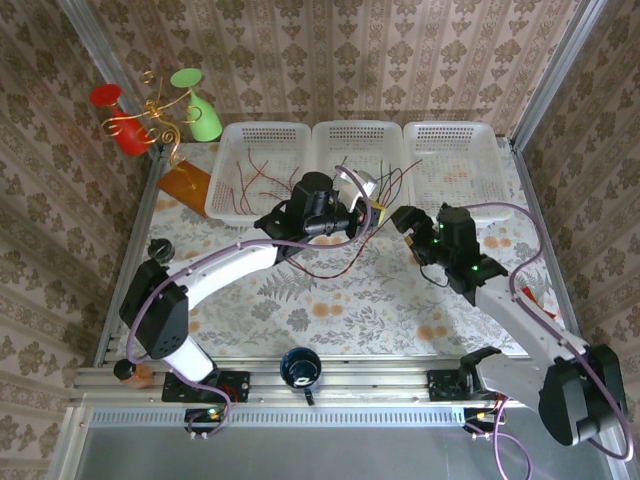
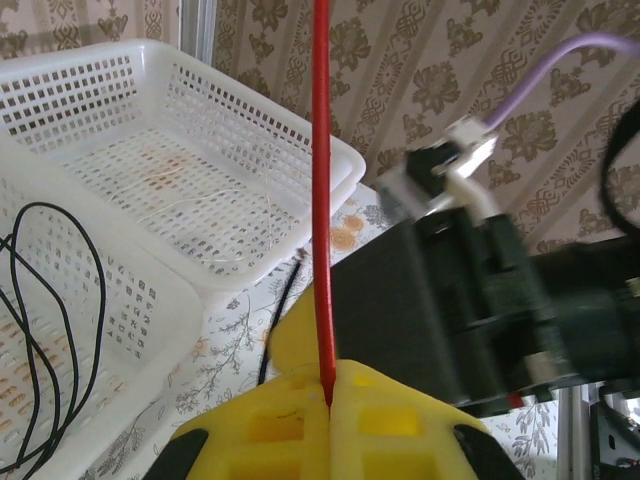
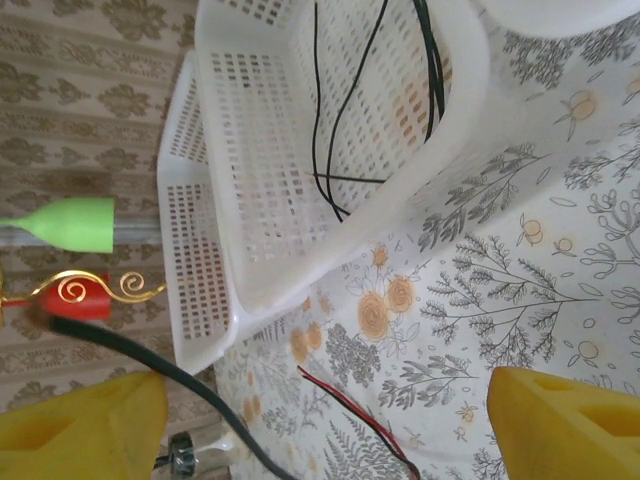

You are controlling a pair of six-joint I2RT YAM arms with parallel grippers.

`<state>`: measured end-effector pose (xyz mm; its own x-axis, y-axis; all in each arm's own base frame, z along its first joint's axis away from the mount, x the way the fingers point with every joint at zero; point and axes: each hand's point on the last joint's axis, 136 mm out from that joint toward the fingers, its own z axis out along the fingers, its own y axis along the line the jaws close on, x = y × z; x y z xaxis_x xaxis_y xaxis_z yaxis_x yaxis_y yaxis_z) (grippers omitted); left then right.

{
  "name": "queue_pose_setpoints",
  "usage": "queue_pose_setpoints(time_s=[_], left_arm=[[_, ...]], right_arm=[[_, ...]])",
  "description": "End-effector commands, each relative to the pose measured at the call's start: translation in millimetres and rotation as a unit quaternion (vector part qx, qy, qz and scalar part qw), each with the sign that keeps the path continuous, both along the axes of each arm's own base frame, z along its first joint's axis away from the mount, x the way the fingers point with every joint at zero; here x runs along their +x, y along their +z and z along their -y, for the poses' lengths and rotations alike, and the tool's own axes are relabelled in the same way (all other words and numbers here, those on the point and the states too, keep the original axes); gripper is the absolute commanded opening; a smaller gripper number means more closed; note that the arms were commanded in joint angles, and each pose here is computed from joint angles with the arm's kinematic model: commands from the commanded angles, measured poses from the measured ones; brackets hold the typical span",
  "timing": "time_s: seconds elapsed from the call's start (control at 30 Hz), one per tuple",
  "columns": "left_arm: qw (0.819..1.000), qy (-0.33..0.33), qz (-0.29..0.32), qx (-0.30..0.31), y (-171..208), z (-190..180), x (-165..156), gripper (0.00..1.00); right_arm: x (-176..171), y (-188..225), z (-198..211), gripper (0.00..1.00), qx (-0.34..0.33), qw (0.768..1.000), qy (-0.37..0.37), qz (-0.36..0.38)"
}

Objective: Untangle the cables
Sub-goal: Untie the cable.

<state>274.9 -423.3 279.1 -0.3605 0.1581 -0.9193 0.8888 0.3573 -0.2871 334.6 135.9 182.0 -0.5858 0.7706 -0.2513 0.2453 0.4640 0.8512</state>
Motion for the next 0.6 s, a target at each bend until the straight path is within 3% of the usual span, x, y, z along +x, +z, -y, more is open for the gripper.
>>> queue_pose_setpoints(time_s=[0.0, 0.17, 0.4, 0.57], left_arm=[[1.000, -0.004, 0.012, -0.009, 18.2, -3.5, -8.3, 0.00], [1.000, -0.002, 0.014, -0.008, 21.3, -6.4, -10.3, 0.00], [0.999, 0.005, 0.036, -0.003, 32.8, -16.0, -12.2, 0.00], [0.997, 0.023, 0.067, 0.009, 44.8, -30.3, -12.3, 0.00]], right_arm=[[12.1, 13.8, -19.0, 0.77, 0.028, 0.999, 0.034, 0.031], [18.0, 8.0, -30.8, 0.60, 0.025, 0.998, 0.051, 0.032], [14.9, 1.2, -30.1, 0.00, 0.001, 0.999, 0.050, 0.021], [5.9, 17.0, -10.8, 0.00, -0.044, 0.998, 0.023, 0.036]])
